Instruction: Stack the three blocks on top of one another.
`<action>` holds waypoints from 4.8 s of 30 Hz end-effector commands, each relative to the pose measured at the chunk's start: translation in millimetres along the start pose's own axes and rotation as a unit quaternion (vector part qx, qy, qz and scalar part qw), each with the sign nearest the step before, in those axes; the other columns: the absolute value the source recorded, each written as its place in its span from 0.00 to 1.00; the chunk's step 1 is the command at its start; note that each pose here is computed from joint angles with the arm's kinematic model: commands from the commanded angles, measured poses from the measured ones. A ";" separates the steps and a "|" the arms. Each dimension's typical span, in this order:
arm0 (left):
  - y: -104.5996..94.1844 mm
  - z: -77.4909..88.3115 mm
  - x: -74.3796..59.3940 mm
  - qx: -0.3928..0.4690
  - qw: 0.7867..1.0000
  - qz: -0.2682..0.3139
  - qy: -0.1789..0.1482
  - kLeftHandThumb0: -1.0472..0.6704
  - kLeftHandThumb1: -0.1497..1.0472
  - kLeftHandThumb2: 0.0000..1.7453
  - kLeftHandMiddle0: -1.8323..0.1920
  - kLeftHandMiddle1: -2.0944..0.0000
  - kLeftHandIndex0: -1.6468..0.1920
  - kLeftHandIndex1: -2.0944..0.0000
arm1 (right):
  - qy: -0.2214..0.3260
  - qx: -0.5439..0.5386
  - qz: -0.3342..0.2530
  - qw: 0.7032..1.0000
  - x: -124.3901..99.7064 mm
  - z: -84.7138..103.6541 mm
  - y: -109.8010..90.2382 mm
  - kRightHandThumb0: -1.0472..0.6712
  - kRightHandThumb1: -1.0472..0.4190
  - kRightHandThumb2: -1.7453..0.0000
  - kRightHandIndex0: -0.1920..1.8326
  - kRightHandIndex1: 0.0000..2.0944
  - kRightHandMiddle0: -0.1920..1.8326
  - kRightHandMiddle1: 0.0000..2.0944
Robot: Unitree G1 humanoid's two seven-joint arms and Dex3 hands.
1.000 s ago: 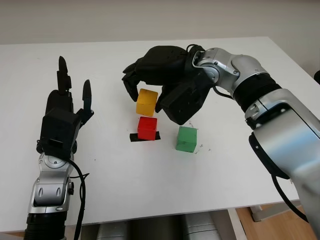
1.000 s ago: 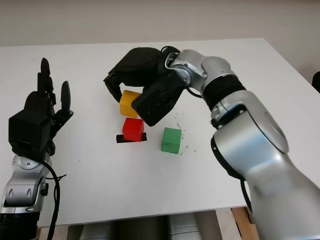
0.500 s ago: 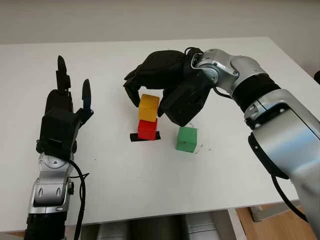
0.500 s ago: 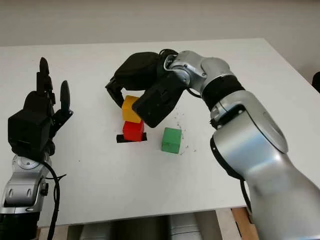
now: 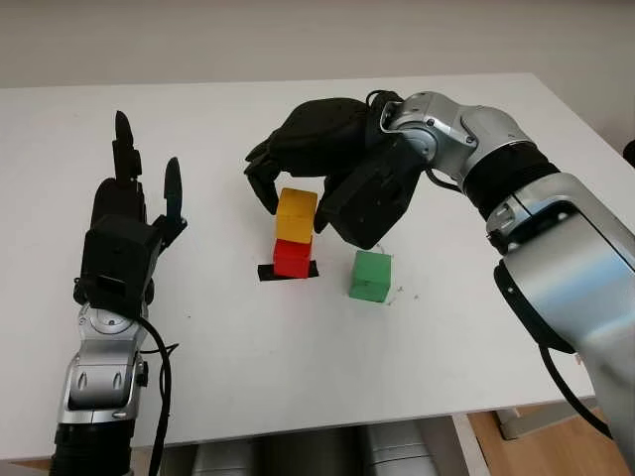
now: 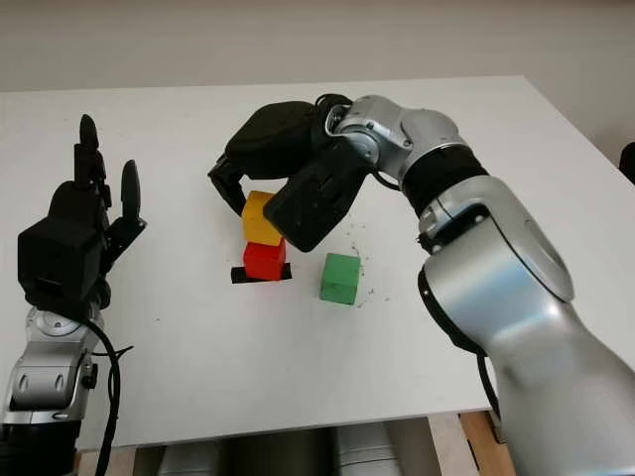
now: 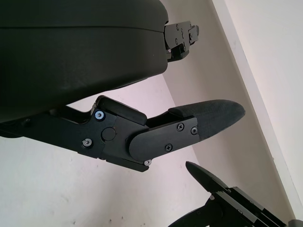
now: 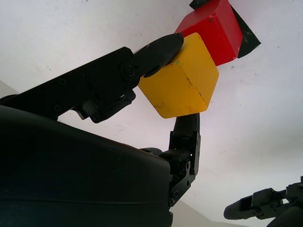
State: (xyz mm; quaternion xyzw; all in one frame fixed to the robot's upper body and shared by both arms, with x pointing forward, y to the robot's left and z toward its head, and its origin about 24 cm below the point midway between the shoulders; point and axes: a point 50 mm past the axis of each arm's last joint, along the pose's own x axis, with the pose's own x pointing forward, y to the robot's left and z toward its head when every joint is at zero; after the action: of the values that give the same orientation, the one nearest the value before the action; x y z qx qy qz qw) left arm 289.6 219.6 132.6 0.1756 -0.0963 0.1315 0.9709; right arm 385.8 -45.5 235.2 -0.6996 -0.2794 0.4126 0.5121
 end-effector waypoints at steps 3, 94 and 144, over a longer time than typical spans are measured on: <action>0.6 6.0 -0.6 -0.002 1.000 0.002 -0.012 0.13 1.00 0.42 1.00 0.99 1.00 1.00 | -0.001 0.004 -0.015 1.000 -2.1 -0.8 -8.1 0.38 0.08 0.97 0.23 0.03 0.32 0.66; -4.0 2.4 -1.7 0.001 1.000 0.011 -0.009 0.14 1.00 0.42 0.99 0.98 0.99 0.98 | 0.021 0.054 -0.032 0.998 -21.7 -16.3 -17.8 0.16 0.15 0.97 0.01 0.01 0.07 0.07; 7.7 5.2 0.3 0.010 1.000 -0.009 -0.020 0.14 1.00 0.41 0.99 0.97 0.98 0.97 | 0.000 -0.053 -0.040 0.998 -138.0 -29.3 56.5 0.32 0.12 0.97 0.17 0.03 0.33 0.08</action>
State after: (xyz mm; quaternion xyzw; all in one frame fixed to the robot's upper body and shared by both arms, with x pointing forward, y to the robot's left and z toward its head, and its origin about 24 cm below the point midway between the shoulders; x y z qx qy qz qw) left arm 286.4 225.3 134.0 0.1827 -0.1021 0.1211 0.9703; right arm 338.8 -194.8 218.5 -0.7123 -0.3153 0.3791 0.4995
